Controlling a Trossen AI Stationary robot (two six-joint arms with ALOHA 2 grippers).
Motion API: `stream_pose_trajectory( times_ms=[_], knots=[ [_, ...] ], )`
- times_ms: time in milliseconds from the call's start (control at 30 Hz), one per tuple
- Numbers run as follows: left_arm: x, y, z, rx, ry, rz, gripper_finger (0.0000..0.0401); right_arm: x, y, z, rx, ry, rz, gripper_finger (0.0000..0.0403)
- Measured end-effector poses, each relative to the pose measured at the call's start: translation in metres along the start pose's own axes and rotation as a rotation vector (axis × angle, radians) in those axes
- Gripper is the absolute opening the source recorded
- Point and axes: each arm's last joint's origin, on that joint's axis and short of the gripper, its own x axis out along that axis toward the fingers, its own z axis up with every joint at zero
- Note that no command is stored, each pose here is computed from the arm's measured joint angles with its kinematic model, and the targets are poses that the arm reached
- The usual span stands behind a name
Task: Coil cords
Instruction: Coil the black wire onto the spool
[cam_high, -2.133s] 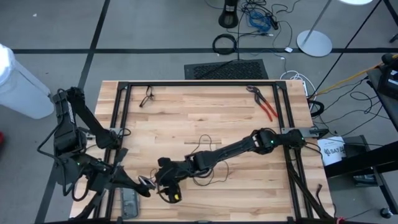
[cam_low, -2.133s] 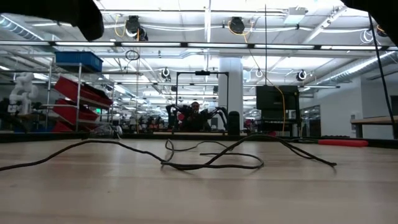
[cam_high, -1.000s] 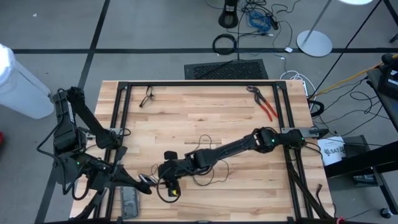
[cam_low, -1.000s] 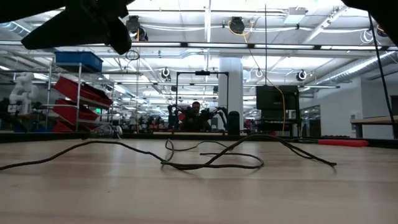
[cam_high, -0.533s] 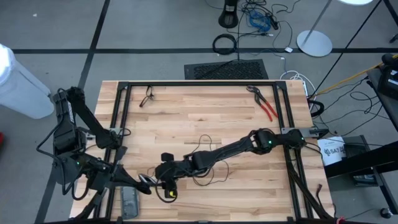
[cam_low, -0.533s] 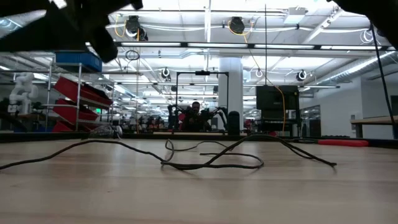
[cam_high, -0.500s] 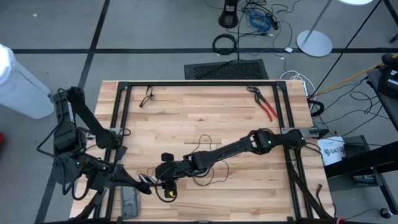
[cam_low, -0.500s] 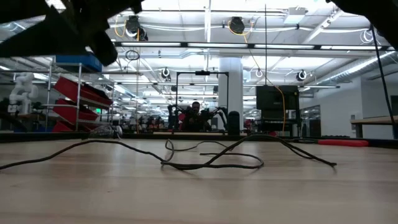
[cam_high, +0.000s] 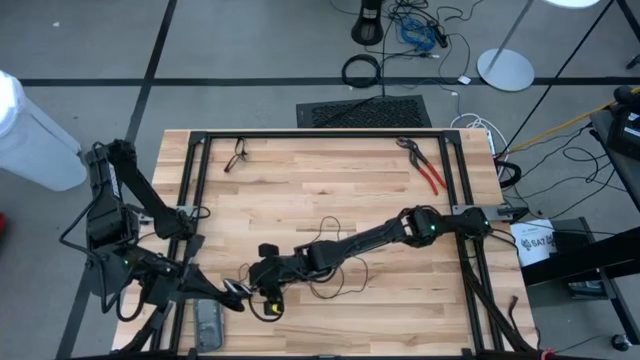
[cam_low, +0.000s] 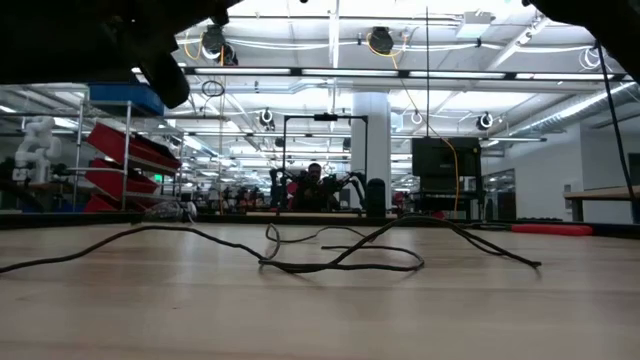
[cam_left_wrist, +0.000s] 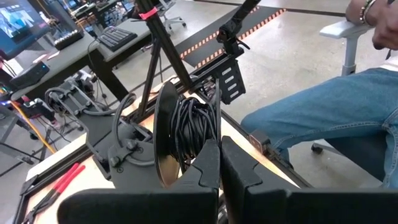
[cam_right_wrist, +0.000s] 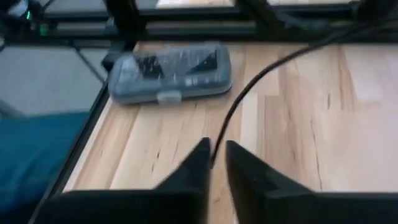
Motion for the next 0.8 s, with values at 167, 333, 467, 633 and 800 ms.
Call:
stream_pose_trajectory(
  times_ms=[167,333,467,633,800],
  knots=[
    [0.0,0.0,0.0,0.0,0.0,0.0,0.0002,-0.019,0.005,0.005,-0.011,0.095,0.024,0.0007],
    [0.0,0.0,0.0,0.002,0.002,-0.001,0.0002,-0.054,0.028,0.021,-0.043,0.124,0.054,0.0001],
    [0.0,0.0,0.0,0.002,0.002,-0.001,0.0002,-0.08,0.054,0.027,-0.073,0.15,0.09,0.0001],
    [0.0,0.001,0.0,0.007,0.003,0.022,0.0002,-0.114,0.091,0.035,-0.115,0.133,0.15,0.0],
    [0.0,0.002,0.0,0.008,0.01,0.072,0.0002,-0.145,0.12,0.04,-0.159,0.106,0.14,0.0]
  ],
)
